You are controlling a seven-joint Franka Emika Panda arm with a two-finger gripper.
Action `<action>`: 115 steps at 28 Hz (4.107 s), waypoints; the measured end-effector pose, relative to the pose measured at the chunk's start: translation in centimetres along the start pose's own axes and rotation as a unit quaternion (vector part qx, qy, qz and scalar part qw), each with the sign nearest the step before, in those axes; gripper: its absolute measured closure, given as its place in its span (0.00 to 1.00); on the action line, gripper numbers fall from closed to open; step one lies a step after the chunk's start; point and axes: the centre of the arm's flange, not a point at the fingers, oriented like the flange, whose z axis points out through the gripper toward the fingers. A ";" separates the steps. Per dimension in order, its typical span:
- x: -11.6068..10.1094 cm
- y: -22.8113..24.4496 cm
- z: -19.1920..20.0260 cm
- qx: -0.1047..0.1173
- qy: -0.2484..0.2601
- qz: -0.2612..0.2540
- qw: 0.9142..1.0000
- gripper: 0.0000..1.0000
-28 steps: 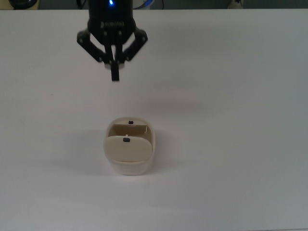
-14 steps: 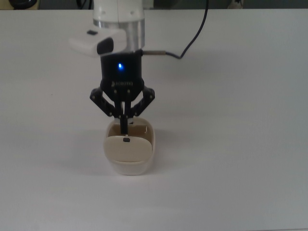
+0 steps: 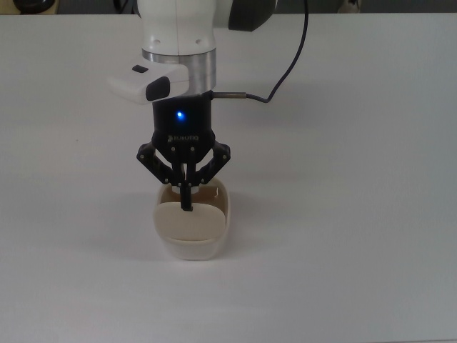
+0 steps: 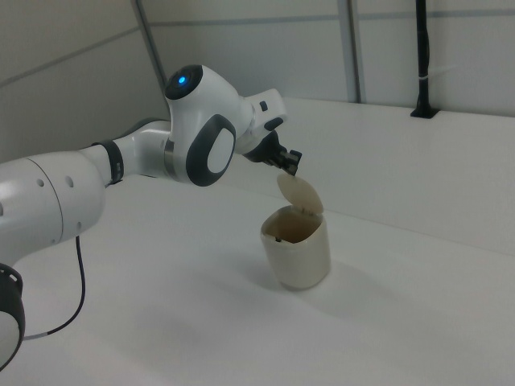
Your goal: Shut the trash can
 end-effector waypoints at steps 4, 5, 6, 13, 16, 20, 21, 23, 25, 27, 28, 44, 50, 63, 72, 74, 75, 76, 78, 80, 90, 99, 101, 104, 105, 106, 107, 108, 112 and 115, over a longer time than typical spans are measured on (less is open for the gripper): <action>0.3 0.0 -0.3 0.000 0.004 0.003 1.000 0.99; 0.3 0.0 -0.4 0.000 0.005 0.004 1.000 0.99; 0.4 0.0 -0.4 0.000 0.005 0.004 1.000 0.99; 0.4 0.0 -0.4 0.000 0.006 0.005 1.000 0.99; 0.7 0.0 -0.5 0.002 0.022 0.006 1.000 0.99; 0.8 -0.1 0.3 0.005 0.039 0.011 0.999 0.99; 0.7 -0.1 0.8 0.006 0.041 0.012 0.999 0.99; 0.5 -0.1 1.4 0.006 0.041 0.013 0.999 0.99; 0.4 -0.1 1.7 0.006 0.039 0.014 0.999 0.99; 0.3 -0.1 1.9 0.006 0.039 0.014 0.999 0.99; 0.3 -0.1 1.8 0.006 0.038 0.014 0.999 0.99; -1.4 0.2 0.3 -0.010 -0.107 0.006 0.994 0.99; -3.1 0.3 2.8 -0.018 -0.137 -0.001 0.990 0.99; -5.7 -1.2 6.5 -0.022 -0.171 -0.022 0.985 0.99; -5.8 -2.1 6.5 -0.025 -0.171 -0.034 0.984 0.99; -5.7 -2.0 6.4 -0.025 -0.173 -0.034 0.984 0.99; -5.7 -1.9 6.3 -0.026 -0.177 -0.033 0.983 0.99; -5.6 -1.8 6.1 -0.026 -0.182 -0.031 0.982 0.99; -5.4 -1.2 5.2 -0.028 -0.199 -0.024 0.979 0.99; -5.0 -0.7 4.1 -0.026 -0.206 -0.017 0.978 0.99; -4.8 0.5 -5.8 -0.014 -0.287 -0.016 0.958 0.98; -6.7 0.9 -10.4 -0.020 -0.364 -0.034 0.931 0.96; -6.8 0.9 -11.0 -0.021 -0.367 -0.035 0.930 0.94; -6.6 1.2 -12.0 -0.021 -0.362 -0.034 0.931 0.83; -6.6 1.4 -12.3 -0.021 -0.360 -0.033 0.932 0.76; -6.5 1.5 -12.6 -0.022 -0.359 -0.031 0.933 0.72; -6.5 1.7 -12.8 -0.022 -0.357 -0.030 0.933 0.69; -6.4 2.0 -13.0 -0.022 -0.356 -0.029 0.934 0.63; -6.4 2.3 -13.1 -0.023 -0.355 -0.027 0.934 0.50; -6.5 2.4 -13.1 -0.024 -0.356 -0.027 0.934 0.40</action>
